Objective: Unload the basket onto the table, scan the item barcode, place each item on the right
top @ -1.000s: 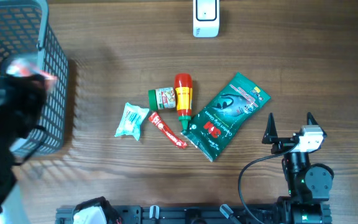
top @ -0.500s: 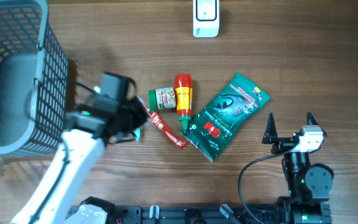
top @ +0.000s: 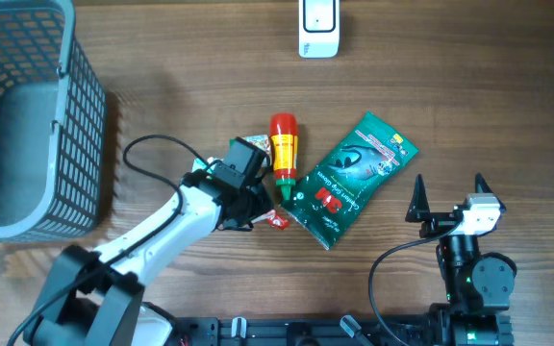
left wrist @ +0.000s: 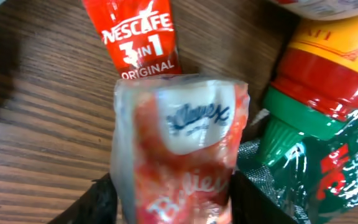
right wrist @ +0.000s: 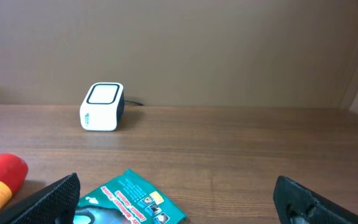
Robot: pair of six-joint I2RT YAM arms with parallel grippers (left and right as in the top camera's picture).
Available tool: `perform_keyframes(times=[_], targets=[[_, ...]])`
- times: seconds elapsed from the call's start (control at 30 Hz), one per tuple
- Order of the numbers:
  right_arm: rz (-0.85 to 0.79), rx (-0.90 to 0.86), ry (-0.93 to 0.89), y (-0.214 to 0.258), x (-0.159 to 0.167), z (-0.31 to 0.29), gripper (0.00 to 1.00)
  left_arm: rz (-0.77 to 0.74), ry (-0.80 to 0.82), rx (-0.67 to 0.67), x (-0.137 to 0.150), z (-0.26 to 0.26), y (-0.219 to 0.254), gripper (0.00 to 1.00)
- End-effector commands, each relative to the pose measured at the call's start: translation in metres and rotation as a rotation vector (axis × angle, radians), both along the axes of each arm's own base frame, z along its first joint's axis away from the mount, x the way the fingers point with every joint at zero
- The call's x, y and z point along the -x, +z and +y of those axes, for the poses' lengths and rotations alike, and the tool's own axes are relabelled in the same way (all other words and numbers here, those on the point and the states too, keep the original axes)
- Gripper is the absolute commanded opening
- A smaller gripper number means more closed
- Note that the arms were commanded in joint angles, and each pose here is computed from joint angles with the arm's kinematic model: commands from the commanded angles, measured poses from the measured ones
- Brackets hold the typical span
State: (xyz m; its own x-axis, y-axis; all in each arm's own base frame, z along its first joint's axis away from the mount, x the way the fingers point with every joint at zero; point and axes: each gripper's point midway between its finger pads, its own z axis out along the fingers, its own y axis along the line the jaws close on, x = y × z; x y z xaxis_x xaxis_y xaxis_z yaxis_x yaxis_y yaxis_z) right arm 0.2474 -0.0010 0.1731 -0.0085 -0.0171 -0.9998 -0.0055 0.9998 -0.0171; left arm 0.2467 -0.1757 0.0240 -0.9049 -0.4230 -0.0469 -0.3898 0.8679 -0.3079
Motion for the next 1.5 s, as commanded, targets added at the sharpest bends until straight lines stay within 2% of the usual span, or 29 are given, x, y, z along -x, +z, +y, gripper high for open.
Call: perform_keyframes(times=[0.0,0.03,0.07,0.17,0.2,0.3,0.33,0.4,0.47,0.5,0.6,0.63,0.67,0.83,1.03,1.23,1.47], targets=[[-0.002,0.008,0.022,0.000,0.000,0.004,1.00,-0.046,0.002,0.012,-0.010,-0.004,0.017,0.41],[-0.002,0.008,0.022,0.000,0.000,0.004,1.00,-0.068,0.000,0.019,-0.014,-0.005,0.028,0.34],[-0.002,0.008,0.022,0.000,0.000,0.004,1.00,-0.096,0.004,0.024,-0.018,-0.006,0.041,0.22],[-0.002,0.008,0.022,0.000,0.000,0.004,1.00,-0.172,0.015,0.036,-0.029,-0.006,0.075,0.06],[-0.002,0.008,0.022,0.000,0.000,0.004,1.00,-0.200,0.020,0.042,-0.032,-0.006,0.086,0.04],[-0.002,0.008,0.022,0.000,0.000,0.004,1.00,-0.273,-0.001,0.064,-0.036,-0.007,0.109,0.04],[-0.002,0.009,0.022,0.000,0.000,0.004,1.00,-0.293,-0.010,0.066,-0.036,-0.006,0.115,0.07],[-0.002,0.008,0.022,0.000,0.000,0.004,1.00,-0.321,-0.016,0.071,-0.033,-0.003,0.125,0.42],[-0.002,0.008,0.022,0.000,0.000,0.004,1.00,-0.314,-0.017,0.067,-0.030,-0.001,0.125,0.43],[-0.002,0.008,0.022,0.000,0.000,0.004,1.00,-0.300,-0.018,0.059,-0.027,0.000,0.123,0.41],[-0.002,0.008,0.022,0.000,0.000,0.004,1.00,-0.245,-0.016,0.011,-0.019,0.008,0.111,0.14],[-0.002,0.009,0.022,0.000,0.000,0.004,1.00,-0.230,-0.014,-0.008,-0.018,0.010,0.106,0.07],[-0.002,0.008,0.022,0.000,0.000,0.004,1.00,-0.222,-0.012,-0.019,-0.018,0.011,0.103,0.04],[-0.002,0.008,0.022,0.000,0.000,0.004,1.00,-0.224,-0.011,-0.017,-0.022,0.009,0.100,0.04],[-0.002,0.008,0.022,0.000,0.000,0.004,1.00,-0.288,-0.043,0.107,-0.029,-0.011,0.121,0.04],[-0.002,0.008,0.022,0.000,0.000,0.004,1.00,-0.301,-0.258,0.248,-0.014,-0.042,0.136,0.04],[-0.002,0.008,0.022,0.000,0.000,0.004,1.00,-0.278,-0.278,0.251,-0.008,-0.042,0.133,0.04]])
